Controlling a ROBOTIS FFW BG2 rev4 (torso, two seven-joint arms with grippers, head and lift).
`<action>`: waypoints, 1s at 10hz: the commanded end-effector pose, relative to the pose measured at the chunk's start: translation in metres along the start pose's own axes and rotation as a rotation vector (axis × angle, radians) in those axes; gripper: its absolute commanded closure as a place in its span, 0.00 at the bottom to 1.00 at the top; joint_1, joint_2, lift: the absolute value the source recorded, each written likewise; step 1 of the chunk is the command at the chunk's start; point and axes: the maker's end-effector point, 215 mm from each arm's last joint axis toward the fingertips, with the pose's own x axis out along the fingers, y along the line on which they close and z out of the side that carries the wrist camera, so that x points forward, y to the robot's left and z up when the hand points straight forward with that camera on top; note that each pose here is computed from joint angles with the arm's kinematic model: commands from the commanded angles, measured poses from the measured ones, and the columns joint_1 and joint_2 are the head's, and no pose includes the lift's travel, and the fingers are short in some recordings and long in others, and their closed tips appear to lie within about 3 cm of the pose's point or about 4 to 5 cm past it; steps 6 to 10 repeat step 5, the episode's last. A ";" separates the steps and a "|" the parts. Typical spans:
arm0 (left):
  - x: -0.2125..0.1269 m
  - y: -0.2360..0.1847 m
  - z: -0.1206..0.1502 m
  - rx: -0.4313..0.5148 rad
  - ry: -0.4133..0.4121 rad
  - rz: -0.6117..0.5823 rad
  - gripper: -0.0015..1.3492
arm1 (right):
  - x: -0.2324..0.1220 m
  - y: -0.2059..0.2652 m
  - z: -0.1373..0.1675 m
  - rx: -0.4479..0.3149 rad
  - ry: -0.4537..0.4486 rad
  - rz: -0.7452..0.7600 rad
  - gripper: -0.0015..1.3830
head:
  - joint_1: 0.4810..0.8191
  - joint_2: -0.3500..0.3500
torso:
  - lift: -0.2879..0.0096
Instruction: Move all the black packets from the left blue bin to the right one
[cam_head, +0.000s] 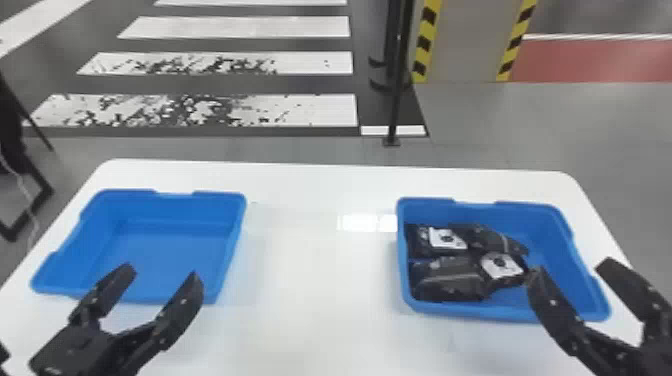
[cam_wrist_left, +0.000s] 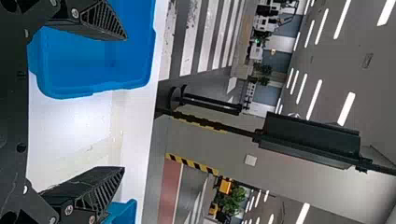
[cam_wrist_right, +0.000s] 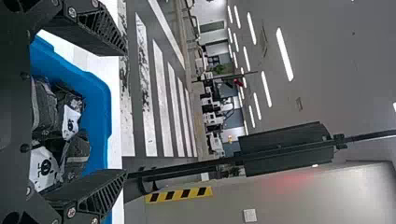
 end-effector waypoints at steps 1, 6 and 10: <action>0.000 0.001 -0.001 -0.004 0.000 0.004 0.12 | 0.000 0.000 0.000 0.001 0.001 0.000 0.10 | 0.63 0.53 | 0.46; 0.000 0.000 0.000 -0.006 0.000 0.001 0.12 | 0.000 0.000 0.000 0.002 -0.002 0.000 0.10 | 0.63 0.53 | 0.46; 0.000 0.000 0.000 -0.006 0.000 0.001 0.12 | 0.000 0.000 0.000 0.002 -0.002 0.000 0.10 | 0.63 0.53 | 0.46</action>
